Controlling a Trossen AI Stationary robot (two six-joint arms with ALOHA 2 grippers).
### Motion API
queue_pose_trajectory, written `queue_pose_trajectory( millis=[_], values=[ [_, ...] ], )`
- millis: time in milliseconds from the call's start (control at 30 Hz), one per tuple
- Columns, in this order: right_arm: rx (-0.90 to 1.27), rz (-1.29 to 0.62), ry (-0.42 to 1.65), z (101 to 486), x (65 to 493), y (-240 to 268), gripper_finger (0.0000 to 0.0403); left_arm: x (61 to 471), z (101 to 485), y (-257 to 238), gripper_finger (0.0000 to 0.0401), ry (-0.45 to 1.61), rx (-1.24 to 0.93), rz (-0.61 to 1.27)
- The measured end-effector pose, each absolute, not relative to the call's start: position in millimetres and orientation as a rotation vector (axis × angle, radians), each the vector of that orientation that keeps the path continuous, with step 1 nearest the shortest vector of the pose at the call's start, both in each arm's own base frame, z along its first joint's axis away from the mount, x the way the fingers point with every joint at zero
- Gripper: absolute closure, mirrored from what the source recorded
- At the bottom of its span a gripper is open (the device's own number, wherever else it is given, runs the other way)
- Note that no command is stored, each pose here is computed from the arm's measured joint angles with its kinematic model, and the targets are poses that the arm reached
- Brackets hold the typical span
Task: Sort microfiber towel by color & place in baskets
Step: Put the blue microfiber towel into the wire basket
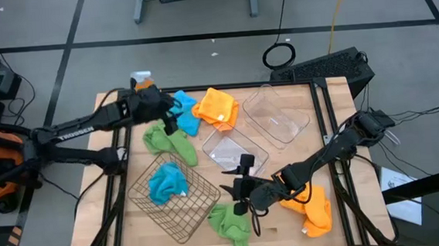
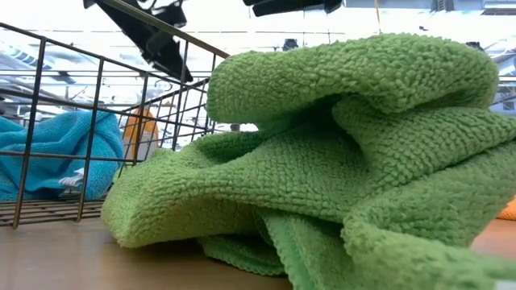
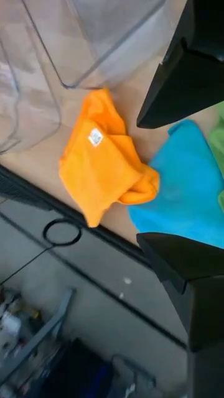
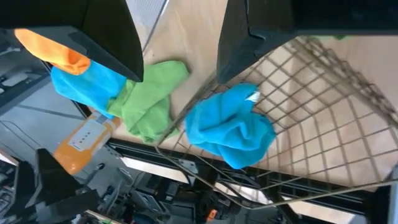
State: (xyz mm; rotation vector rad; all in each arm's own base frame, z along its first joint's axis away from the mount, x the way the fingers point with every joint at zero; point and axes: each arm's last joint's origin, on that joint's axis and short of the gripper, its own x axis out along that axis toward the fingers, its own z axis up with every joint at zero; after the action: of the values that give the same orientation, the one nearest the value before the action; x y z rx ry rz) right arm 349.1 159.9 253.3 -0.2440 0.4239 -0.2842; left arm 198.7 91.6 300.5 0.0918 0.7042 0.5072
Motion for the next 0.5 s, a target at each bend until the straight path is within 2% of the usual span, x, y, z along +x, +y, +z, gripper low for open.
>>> queue_pose_trajectory(
  millis=[233, 500],
  values=[
    [-0.238, -0.334, 0.432, 253, 357, 142, 0.0209, 196, 275, 143, 0.0107, 0.809, 0.037, 0.432],
    [-0.23, -0.377, 0.443, 253, 363, 126, 0.0209, 205, 225, 193, 0.0107, 0.916, -0.137, 0.496]
  ],
)
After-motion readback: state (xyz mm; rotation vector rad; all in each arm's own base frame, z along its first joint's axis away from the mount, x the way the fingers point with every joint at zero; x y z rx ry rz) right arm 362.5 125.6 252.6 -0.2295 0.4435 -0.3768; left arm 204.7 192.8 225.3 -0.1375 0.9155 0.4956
